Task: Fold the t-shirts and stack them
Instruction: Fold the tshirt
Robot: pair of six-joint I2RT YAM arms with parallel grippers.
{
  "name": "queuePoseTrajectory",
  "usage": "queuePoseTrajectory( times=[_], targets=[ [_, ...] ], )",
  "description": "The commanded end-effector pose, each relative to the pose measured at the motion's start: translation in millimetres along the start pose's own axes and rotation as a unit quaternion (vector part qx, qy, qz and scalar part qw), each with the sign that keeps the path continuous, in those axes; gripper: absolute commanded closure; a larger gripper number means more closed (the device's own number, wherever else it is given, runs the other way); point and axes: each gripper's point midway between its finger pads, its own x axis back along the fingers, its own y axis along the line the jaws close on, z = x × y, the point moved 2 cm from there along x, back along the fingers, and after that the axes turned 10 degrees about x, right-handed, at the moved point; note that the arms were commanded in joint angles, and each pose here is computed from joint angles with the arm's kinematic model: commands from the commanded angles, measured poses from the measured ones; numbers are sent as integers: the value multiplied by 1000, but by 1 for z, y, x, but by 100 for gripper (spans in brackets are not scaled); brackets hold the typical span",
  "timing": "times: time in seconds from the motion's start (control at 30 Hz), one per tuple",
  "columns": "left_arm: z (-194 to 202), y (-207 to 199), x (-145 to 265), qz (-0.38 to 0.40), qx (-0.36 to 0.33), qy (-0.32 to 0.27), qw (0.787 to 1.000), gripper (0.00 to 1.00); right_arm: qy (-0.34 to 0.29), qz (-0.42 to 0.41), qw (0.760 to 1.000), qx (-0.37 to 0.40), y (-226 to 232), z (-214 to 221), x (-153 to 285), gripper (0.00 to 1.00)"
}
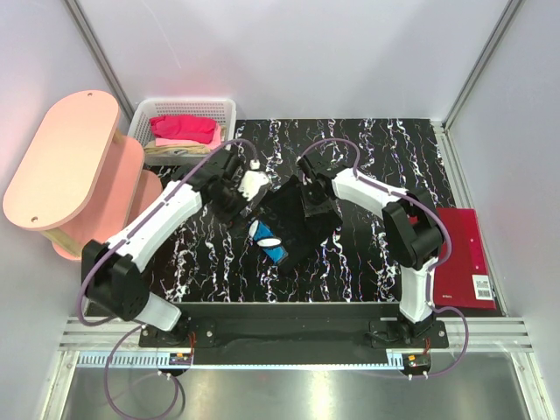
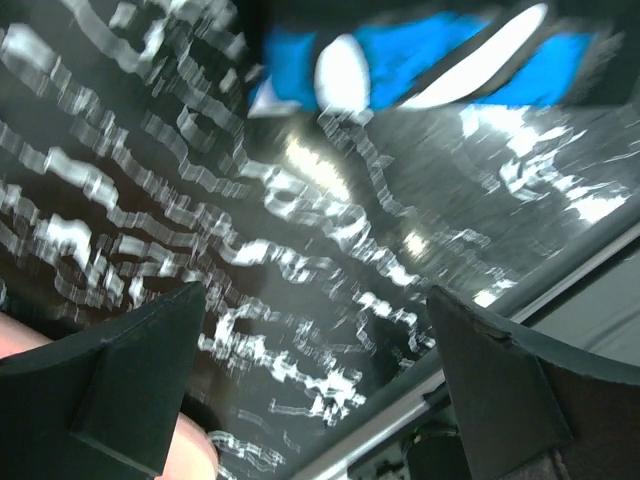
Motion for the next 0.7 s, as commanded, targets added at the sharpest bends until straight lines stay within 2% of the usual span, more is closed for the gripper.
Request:
queuePoseTrajectory(
  times=[0.0,0.07,0.1,0.17,0.3,0.4,0.57,0.67],
  targets=[
    [-56,-26,-6,55,-14,-61,997,1,-7,17,1000,-16,-15,0,-13,46],
    [-65,-33,-21,76,-14,-50,996,1,-12,25,999,-30,-20,-1,-9,29],
    [-74,-40,-21,90,-22,-57,994,1,-18,45,998,-33,-26,-2,-5,15],
    [-77,-45,-36,98,-23,-40,994,1,-45,53,997,-44,-30,-12,14,1],
    [-84,-55,-61,117,-26,-15,993,1,-110,79,988,-78,-46,-33,62,0],
    [-80,-62,-81,130,-25,10,991,1,-132,70,982,-116,-57,-35,82,0],
    [-66,-68,-113,132,-29,45,990,1,-95,54,979,-172,-73,-5,65,0],
    [-58,-69,-132,130,-32,63,989,1,-91,8,973,-212,-70,10,55,0]
  ],
)
